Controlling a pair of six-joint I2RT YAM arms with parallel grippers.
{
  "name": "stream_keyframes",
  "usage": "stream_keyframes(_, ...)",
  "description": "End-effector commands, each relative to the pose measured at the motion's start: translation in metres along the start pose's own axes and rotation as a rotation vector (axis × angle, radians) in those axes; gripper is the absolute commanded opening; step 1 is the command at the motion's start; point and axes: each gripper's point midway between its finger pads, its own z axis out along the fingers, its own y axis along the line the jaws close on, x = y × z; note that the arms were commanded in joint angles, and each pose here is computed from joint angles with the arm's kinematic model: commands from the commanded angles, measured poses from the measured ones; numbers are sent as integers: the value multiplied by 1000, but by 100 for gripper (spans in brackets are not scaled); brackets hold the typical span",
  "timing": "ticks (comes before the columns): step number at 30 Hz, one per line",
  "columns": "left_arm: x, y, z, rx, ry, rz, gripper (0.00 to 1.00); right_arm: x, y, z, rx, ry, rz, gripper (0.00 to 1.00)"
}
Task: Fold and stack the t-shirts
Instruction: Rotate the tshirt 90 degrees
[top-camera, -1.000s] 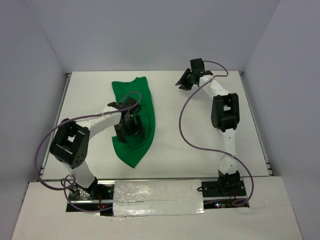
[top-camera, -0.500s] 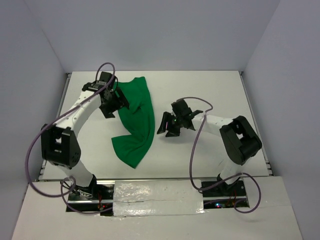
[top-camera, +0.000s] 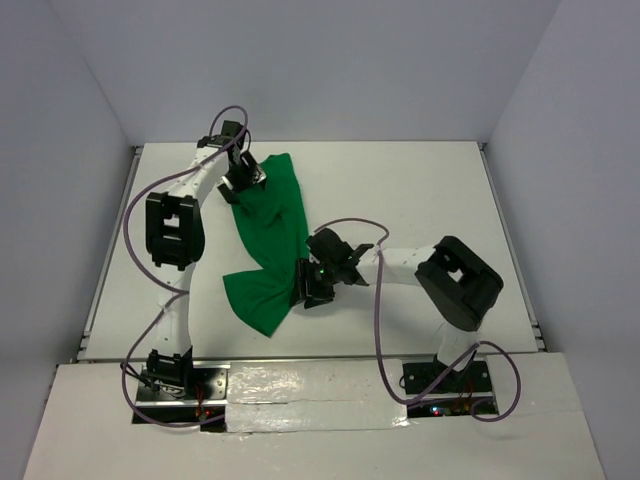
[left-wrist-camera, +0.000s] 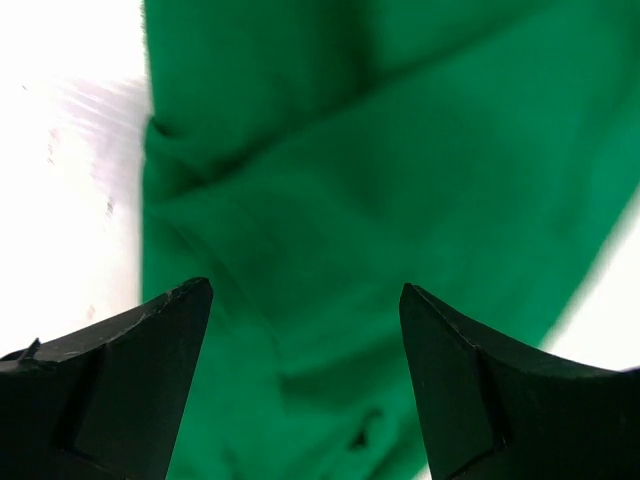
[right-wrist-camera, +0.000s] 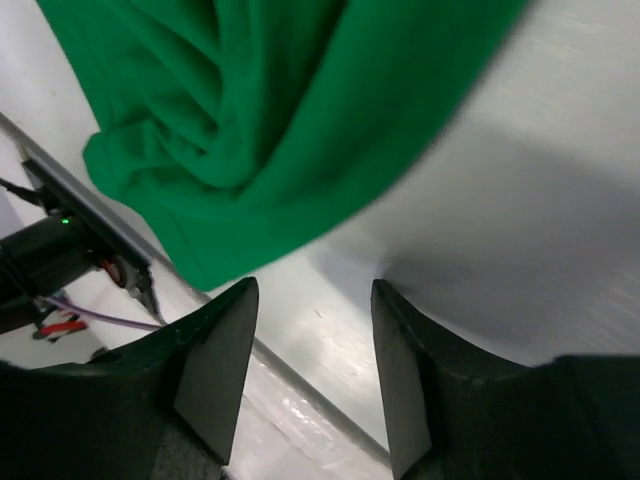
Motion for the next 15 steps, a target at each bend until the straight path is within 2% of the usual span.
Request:
stream_keyframes(1,-1,15,17,-52,21,1,89,-6,10,20,-5,-1,0,55)
stream_keyframes(2,2,15,23,-49,36,6,89,-9,11,23,-6,-7,6,53)
stream_keyframes(8,5,22,53,-90,52,44,88,-20,-9,44,75,-56,67,28)
stream_keyframes(9,6,27,60,-108,54,47,88,-22,-13,45,90,-70,78,15)
stream_keyframes(11,3,27,66,-109,48,61,88,-23,-22,44,115,-87,108,0)
stream_keyframes(15,-1,25,74,-92,36,90,86,-22,-49,23,174,-153,158,0)
